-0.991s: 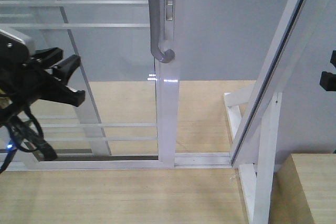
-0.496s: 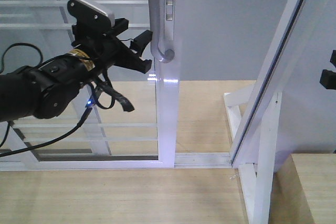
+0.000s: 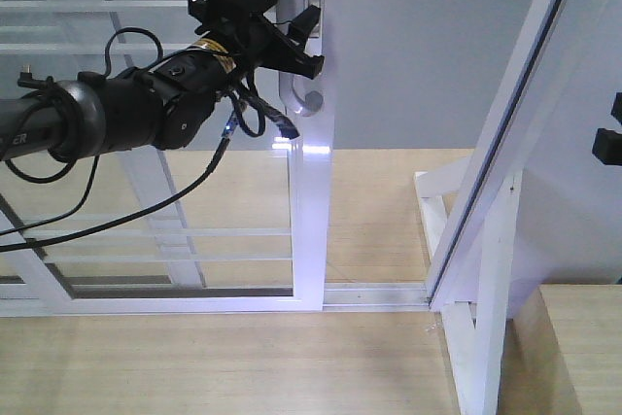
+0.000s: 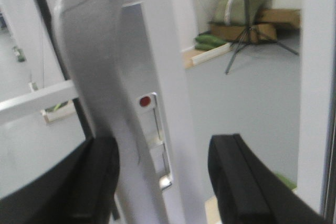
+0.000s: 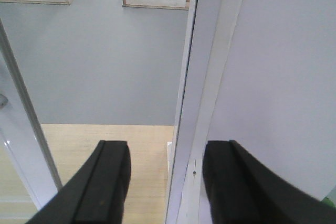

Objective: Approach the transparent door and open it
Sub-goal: 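Bring the left gripper up to the silver handle and grasp it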

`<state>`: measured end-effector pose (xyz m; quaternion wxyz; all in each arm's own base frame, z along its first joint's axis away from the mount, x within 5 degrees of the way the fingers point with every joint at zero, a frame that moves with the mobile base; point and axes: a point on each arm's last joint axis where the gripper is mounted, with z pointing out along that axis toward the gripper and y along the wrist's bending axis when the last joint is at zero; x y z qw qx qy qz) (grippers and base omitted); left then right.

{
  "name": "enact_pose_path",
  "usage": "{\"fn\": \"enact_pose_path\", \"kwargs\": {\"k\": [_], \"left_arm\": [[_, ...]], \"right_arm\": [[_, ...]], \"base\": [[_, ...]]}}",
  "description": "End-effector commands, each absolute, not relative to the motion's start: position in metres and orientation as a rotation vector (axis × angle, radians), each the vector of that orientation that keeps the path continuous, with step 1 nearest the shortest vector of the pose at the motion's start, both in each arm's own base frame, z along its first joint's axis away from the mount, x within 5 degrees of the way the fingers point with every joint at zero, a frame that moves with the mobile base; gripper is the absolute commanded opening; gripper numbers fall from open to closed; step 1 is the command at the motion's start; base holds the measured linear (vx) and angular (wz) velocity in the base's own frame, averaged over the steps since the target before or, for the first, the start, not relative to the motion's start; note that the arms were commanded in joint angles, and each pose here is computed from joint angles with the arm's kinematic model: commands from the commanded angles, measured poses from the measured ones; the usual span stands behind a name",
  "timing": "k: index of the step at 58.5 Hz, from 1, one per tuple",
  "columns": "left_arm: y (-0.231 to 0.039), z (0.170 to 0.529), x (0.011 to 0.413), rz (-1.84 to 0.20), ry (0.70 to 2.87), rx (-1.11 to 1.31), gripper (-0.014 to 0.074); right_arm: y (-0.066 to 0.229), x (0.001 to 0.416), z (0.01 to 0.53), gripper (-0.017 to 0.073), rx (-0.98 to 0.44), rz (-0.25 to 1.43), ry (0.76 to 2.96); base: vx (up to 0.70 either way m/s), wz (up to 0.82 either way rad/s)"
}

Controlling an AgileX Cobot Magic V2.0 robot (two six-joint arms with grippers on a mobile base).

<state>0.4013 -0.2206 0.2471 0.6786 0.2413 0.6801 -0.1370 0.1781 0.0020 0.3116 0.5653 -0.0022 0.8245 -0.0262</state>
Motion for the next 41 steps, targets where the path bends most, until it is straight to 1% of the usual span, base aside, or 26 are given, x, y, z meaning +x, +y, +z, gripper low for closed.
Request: {"fn": "enact_pose_path", "kwargs": {"k": [1, 20, 35, 41], "left_arm": [[-0.223, 0.292, 0.407, -0.32, 1.366, 0.451, 0.0506], [-0.229, 0.282, 0.422, -0.308, 1.375, 0.436, 0.0506], [-0.228, 0.279, 0.423, -0.306, 1.403, 0.435, 0.0459], [-0.225, 0.282, 0.424, -0.323, 1.433, 0.377, 0.0447]], "right_arm": [[0.003, 0.18, 0.328, 0.0406, -0.026, -0.048, 1.839], [0.003, 0.18, 0.328, 0.0406, -0.028, -0.055, 1.846], [0.003, 0.18, 0.328, 0.0406, -0.029, -0.055, 1.846], [0.003, 0.18, 0.328, 0.0406, -0.029, -0.055, 1.846]], "base": [[0.0, 0.0], [0.0, 0.0], [0.0, 0.0], [0.0, 0.0]]}}
